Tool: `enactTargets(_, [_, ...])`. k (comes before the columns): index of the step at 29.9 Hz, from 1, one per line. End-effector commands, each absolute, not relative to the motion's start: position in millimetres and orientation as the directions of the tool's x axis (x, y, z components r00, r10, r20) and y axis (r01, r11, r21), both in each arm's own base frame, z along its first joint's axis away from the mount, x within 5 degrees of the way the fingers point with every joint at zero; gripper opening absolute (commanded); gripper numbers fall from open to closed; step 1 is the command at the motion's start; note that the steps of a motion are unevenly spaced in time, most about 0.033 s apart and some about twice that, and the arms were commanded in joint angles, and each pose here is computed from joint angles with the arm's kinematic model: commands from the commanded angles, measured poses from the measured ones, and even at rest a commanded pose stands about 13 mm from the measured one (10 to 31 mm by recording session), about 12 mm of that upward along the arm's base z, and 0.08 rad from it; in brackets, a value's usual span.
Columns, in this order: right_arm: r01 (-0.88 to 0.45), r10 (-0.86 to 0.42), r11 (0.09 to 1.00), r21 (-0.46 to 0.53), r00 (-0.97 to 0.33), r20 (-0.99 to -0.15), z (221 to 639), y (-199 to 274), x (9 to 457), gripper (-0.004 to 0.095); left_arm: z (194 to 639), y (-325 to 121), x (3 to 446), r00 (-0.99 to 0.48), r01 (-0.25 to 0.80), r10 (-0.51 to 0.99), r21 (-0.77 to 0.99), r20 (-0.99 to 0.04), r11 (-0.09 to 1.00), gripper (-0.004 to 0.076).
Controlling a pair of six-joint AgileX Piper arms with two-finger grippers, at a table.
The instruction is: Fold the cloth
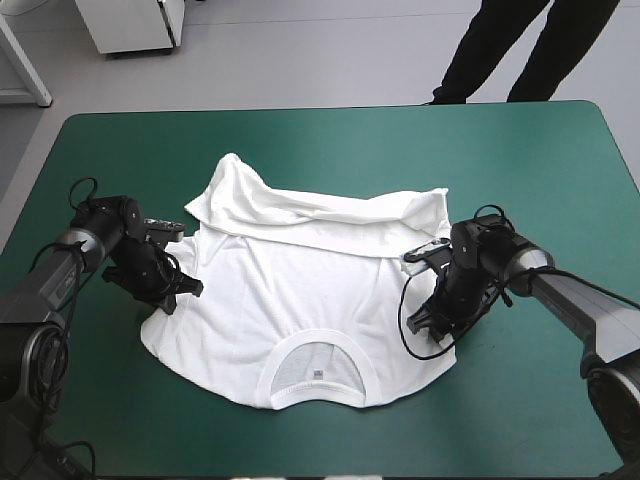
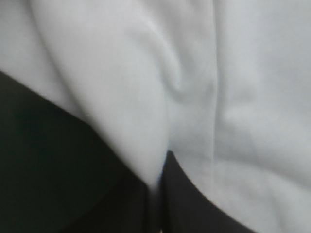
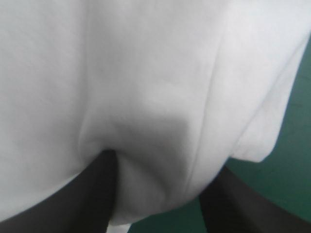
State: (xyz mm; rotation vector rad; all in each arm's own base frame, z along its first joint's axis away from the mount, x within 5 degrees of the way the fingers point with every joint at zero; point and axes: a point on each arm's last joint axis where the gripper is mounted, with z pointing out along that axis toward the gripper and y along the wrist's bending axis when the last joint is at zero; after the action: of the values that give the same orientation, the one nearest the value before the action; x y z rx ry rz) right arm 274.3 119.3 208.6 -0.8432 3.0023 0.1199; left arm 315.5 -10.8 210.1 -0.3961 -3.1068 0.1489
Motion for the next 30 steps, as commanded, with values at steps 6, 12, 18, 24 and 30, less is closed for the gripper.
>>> enactTargets(6, [-0.635,-0.628,0.767,0.091,-0.773,-0.093,186.5,160.6,272.1,-0.002,219.4,-14.0,321.3,-0.968,0.243,0.233,-0.109,-0.098,0.964,-0.0022])
enactTargets(12, [-0.656,-0.648,0.753,0.038,-0.751,-0.13,214.6,160.4,276.0,-0.0013,246.1,-15.3,310.3,-0.954,0.267,0.247,-0.105,-0.167,0.958,-0.0022])
enactTargets(18, [-0.624,-0.63,0.773,-0.115,-0.733,-0.258,303.2,147.2,276.5,-0.0013,312.2,-19.1,270.1,-0.907,0.308,0.261,-0.099,-0.33,0.946,-0.0022])
enactTargets(24, [-0.533,-0.532,0.827,-0.179,-0.638,-0.556,426.4,125.4,245.9,-0.0013,409.2,-23.9,222.8,-0.727,0.336,0.229,-0.045,-0.647,0.941,-0.0022])
enactTargets(30, [-0.441,-0.378,0.877,-0.191,-0.388,-0.841,537.4,90.0,186.7,-0.0012,514.3,-26.5,172.8,-0.413,0.346,0.206,0.056,-0.887,0.936,-0.0022])
